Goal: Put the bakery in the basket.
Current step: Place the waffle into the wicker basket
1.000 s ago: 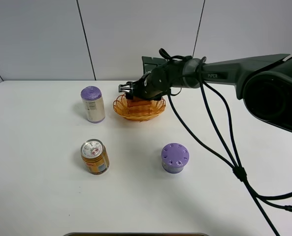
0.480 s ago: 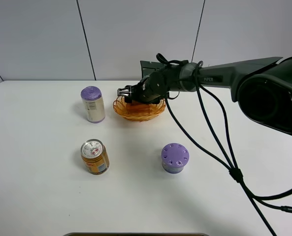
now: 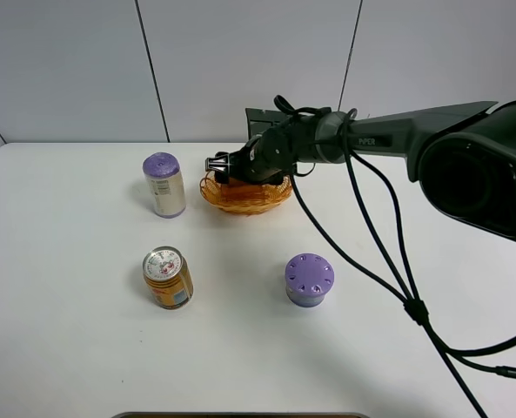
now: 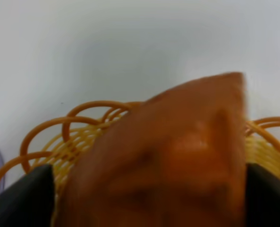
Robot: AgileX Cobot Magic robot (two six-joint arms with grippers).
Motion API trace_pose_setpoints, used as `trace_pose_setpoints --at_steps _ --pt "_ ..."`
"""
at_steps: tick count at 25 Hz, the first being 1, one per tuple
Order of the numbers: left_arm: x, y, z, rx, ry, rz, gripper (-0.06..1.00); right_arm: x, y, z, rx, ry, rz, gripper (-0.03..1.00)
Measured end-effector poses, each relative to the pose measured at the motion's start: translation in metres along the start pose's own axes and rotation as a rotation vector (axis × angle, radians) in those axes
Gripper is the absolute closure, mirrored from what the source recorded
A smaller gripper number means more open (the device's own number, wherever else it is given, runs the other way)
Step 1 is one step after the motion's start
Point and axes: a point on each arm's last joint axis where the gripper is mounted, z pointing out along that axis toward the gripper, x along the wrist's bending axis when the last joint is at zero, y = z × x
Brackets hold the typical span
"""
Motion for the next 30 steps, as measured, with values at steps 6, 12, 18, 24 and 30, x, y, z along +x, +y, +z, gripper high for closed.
trace_pose_setpoints --at_steps 6,12,18,24,30 --pt "0.0 0.0 0.0 0.0 0.0 0.0 -0.04 0.001 0.0 0.0 -0.007 0.005 -0.001 -0.01" --pt "0.0 0.0 0.0 0.0 0.0 0.0 -0.04 0.001 0.0 0.0 -0.007 0.005 -0.001 -0.02" --pt "0.0 0.0 0.0 0.0 0.0 0.0 -0.04 0.001 0.0 -0.001 -0.002 0.002 -0.001 -0.02" --pt "0.0 0.0 0.0 0.0 0.0 0.0 -0.04 0.006 0.01 -0.019 -0.002 -0.003 -0.009 -0.02" --pt "0.0 0.0 0.0 0.0 0.0 0.0 -0.04 0.026 0.023 -0.05 -0.03 0.023 -0.036 -0.02"
